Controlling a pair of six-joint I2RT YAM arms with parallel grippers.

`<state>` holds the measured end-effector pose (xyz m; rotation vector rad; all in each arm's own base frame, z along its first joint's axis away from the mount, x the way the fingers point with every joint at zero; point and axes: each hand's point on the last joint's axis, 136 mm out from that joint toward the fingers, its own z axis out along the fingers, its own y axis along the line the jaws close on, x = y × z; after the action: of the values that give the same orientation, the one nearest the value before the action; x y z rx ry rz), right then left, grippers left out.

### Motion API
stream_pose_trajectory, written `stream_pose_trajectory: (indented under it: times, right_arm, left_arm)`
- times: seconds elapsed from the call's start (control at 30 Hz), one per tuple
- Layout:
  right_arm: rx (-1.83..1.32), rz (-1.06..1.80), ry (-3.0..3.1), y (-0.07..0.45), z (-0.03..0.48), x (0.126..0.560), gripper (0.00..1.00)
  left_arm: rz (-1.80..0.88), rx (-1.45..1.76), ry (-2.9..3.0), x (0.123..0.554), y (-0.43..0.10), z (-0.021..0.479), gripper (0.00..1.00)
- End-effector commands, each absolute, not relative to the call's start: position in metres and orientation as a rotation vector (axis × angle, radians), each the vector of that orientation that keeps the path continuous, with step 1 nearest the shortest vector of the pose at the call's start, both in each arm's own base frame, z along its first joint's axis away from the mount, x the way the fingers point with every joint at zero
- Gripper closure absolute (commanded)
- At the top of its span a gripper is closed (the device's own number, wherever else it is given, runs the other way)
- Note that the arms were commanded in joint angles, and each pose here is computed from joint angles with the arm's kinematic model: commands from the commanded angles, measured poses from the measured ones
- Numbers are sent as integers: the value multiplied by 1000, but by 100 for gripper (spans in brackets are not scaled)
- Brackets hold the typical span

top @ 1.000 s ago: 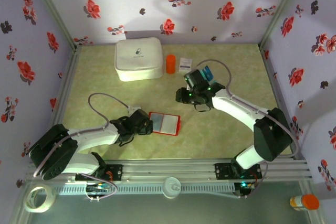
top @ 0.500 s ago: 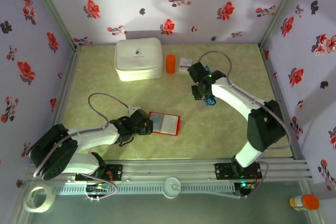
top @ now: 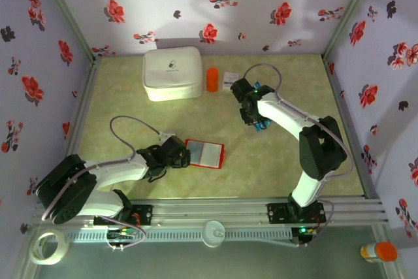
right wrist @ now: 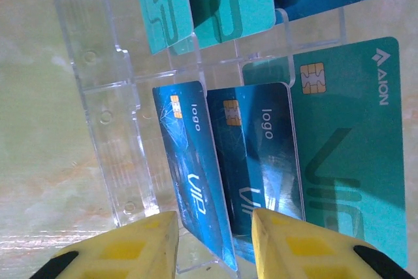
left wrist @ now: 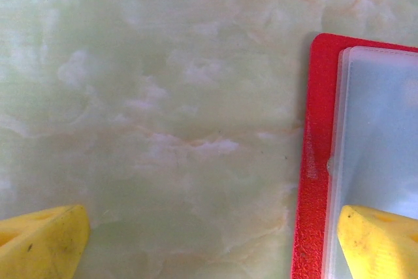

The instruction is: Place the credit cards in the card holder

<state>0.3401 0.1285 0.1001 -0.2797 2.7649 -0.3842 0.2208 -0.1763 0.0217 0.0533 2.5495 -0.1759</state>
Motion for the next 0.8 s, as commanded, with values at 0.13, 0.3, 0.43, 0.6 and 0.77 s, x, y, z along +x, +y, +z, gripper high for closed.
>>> stream_pose_trajectory:
  times: [0.13, 0.3, 0.43, 0.6, 0.77]
  right_arm:
    - [-266, -380, 2795, 125, 91, 348, 67]
    - [-254, -304, 2823, 132, 85, 348, 70]
    - [-246, -276, 2829, 135, 84, 349, 74]
    - [-231, -239, 2834, 135, 85, 349, 81]
    - [-218, -180, 2837, 135, 88, 350, 94]
  left_arm:
    - [-153, 40, 2575, 216, -170, 12, 2]
    - [-155, 39, 2576, 216, -170, 12, 2]
    - [-153, 39, 2576, 216, -170, 12, 2]
    - [-154, 40, 2576, 216, -170, 12, 2]
    - [-155, 37, 2575, 216, -170, 12, 2]
